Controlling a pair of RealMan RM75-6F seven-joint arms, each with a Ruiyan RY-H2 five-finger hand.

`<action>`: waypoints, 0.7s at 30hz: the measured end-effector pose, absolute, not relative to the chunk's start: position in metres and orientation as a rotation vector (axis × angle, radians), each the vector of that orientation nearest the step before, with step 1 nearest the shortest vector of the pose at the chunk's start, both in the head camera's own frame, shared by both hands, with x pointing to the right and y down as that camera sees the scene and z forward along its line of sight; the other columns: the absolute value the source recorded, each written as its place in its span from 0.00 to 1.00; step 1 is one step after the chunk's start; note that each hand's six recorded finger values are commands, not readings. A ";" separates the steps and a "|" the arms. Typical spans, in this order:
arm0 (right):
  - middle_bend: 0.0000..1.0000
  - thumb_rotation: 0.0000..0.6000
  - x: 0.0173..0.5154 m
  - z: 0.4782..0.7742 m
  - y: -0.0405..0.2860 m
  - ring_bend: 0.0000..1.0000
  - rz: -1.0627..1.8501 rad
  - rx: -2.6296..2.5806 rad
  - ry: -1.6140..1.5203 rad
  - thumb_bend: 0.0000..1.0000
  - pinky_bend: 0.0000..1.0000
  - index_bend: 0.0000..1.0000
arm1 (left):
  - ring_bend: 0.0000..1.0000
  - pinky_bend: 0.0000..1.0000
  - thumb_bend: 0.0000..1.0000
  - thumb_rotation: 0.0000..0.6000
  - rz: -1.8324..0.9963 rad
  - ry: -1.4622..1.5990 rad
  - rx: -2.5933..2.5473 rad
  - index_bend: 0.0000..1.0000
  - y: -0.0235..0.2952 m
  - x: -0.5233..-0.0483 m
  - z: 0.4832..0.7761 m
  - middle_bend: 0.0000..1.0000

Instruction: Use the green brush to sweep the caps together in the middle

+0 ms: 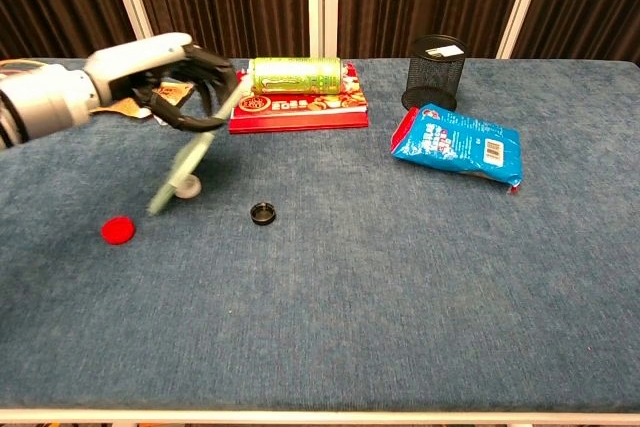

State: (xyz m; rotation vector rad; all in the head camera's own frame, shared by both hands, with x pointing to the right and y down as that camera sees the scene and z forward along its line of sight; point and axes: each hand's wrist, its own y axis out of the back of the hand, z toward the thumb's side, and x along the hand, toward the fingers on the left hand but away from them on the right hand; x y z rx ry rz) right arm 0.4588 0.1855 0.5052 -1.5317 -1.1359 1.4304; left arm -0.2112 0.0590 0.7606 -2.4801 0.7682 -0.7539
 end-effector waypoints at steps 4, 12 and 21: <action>0.00 1.00 0.463 0.504 0.187 0.00 1.428 -1.530 -1.146 0.15 0.00 0.00 | 0.41 0.45 0.42 1.00 -0.678 0.724 -2.535 0.56 0.069 -0.182 0.758 0.59; 0.00 1.00 0.471 0.503 0.189 0.00 1.421 -1.531 -1.165 0.15 0.00 0.00 | 0.41 0.45 0.42 1.00 -0.591 0.670 -2.568 0.56 0.079 -0.146 0.750 0.59; 0.00 1.00 0.474 0.504 0.181 0.00 1.385 -1.545 -1.149 0.15 0.00 0.00 | 0.41 0.42 0.41 1.00 -0.613 0.854 -2.463 0.56 0.056 -0.187 0.727 0.60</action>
